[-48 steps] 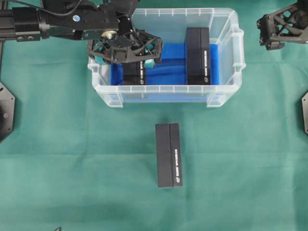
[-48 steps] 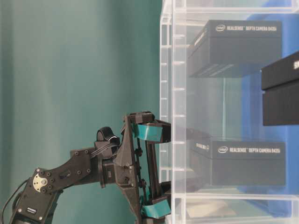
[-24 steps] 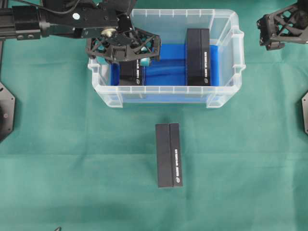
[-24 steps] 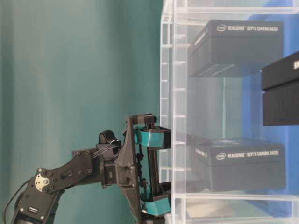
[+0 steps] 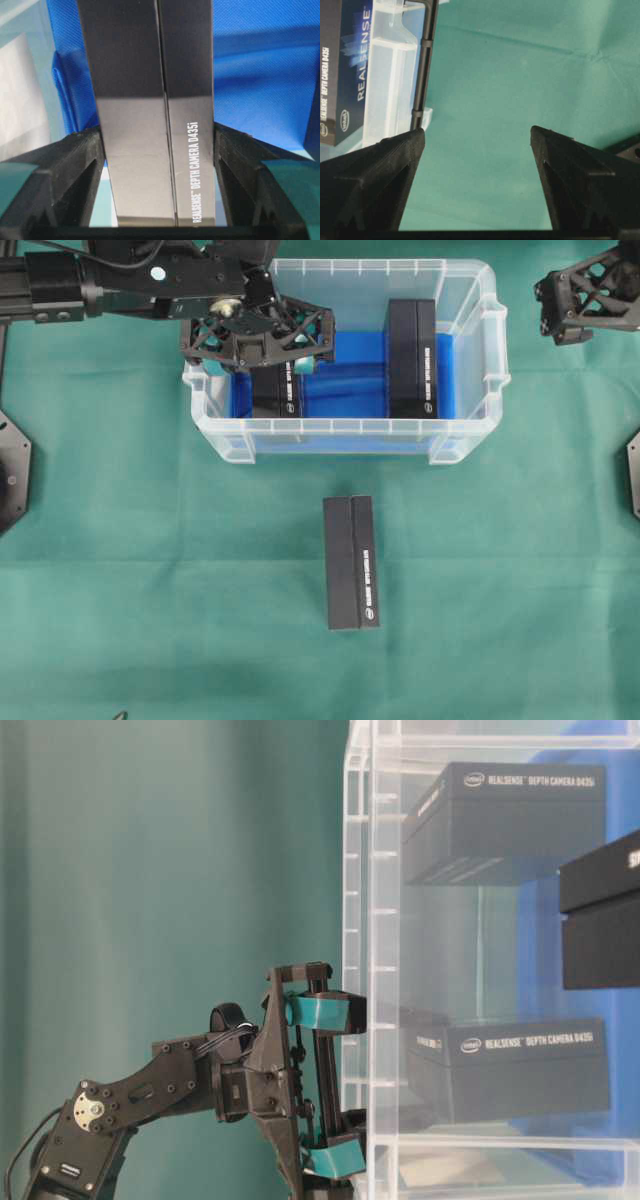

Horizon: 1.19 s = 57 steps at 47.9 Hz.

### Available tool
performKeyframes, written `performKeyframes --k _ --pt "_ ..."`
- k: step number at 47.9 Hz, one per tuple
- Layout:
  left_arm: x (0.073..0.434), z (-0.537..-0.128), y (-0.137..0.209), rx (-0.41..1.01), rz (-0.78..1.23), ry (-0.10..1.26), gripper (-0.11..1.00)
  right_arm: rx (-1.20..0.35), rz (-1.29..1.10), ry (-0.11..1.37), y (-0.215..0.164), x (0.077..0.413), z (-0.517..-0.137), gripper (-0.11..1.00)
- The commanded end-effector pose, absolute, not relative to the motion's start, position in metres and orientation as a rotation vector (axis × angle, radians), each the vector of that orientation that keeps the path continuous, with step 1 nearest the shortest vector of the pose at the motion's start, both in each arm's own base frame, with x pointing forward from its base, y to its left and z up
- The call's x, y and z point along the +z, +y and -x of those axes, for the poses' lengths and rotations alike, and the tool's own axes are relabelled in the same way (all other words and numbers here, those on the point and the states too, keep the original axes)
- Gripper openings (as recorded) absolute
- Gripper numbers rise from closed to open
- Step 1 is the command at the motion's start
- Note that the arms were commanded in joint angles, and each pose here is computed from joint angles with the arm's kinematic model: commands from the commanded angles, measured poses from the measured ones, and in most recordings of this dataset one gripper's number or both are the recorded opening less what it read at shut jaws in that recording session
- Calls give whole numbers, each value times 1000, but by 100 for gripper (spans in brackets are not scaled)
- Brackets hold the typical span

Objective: Take out the box from the case.
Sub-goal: 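Lower the left gripper around the left box and close on it, then lift the left box up out of the bin with the left gripper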

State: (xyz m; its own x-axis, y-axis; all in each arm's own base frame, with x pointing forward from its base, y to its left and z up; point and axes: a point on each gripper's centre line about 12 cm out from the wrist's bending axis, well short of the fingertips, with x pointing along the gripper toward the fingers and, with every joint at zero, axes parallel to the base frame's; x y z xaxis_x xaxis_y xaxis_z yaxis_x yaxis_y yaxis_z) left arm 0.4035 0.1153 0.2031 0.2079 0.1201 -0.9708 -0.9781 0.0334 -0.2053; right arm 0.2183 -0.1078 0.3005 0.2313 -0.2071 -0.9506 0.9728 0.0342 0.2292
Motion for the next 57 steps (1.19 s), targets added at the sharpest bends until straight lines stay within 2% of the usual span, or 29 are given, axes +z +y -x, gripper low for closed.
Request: performKeyframes --k 1,26,57 --pt "218 -407 110 1061 1210 939 60 -1113 -1147 866 -108 306 -218 85" --pt "240 -408 109 1059 1197 950 60 -1112 -1146 867 -108 306 -218 85" --pt "324 -405 110 1045 1178 945 60 -1109 -1145 863 -108 307 -216 85"
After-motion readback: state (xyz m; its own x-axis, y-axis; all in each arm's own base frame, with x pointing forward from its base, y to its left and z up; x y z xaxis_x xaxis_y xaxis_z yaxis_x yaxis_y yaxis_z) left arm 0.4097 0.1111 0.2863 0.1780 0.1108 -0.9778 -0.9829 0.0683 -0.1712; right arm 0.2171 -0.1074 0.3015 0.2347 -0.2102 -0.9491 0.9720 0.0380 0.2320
